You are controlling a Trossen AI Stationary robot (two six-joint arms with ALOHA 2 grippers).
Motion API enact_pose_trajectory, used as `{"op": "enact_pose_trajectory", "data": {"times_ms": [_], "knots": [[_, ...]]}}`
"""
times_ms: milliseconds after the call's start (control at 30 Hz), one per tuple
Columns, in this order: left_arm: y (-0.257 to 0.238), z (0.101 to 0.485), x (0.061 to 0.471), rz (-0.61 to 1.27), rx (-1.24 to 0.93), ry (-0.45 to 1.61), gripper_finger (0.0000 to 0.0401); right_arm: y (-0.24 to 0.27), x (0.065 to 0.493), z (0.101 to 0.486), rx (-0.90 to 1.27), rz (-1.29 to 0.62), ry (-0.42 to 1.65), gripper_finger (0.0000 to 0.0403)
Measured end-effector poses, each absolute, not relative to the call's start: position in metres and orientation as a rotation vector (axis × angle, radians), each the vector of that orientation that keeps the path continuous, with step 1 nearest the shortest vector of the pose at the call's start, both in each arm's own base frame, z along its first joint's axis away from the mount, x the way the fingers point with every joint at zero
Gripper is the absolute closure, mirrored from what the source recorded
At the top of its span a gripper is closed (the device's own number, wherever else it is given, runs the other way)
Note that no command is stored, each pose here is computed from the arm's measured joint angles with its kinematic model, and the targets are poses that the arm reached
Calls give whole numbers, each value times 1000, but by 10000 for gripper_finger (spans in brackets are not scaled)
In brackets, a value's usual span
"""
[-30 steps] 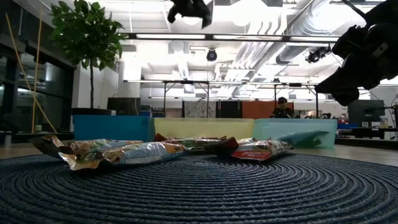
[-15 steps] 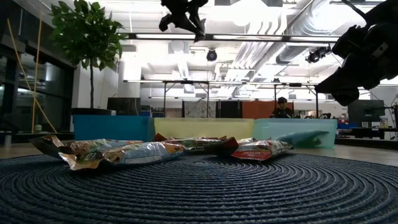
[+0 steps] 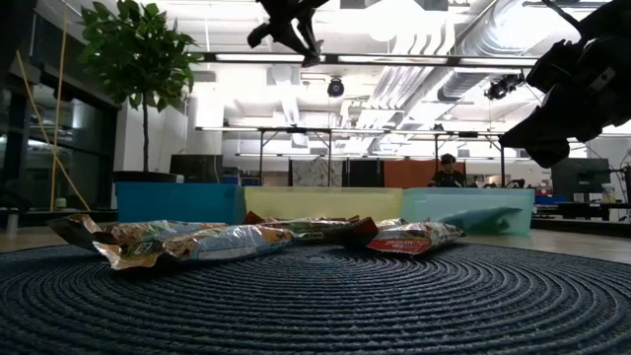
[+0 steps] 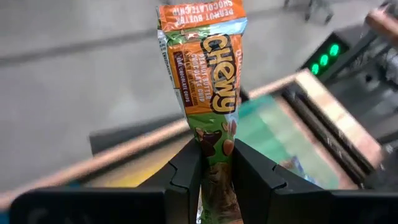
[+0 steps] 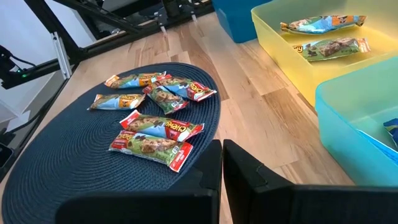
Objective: Pick and place Granola Bars by type
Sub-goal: Put the yellow granola bar into the yellow bin
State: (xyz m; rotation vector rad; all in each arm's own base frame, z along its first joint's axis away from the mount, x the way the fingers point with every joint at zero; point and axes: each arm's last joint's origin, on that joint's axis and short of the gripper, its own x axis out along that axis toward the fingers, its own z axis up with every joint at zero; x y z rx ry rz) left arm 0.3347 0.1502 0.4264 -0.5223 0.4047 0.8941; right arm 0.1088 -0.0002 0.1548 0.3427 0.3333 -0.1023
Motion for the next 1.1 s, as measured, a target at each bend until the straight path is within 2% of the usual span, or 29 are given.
{"op": "enact_pose_trajectory", "data": {"times_ms": [233,400,733,1100], "knots": [[163,416,358,877,-607,563,326,0,109,155,343,-102,333,402],[170,391,371,874,-651,699,326,0,109,155,343,-102,334,402],[180,353,394,910,-658,793,326,0,109,155,343,-102,333,402],[189,293,416,953,-702,980,326,0,109,155,343,-102,333,403]]}}
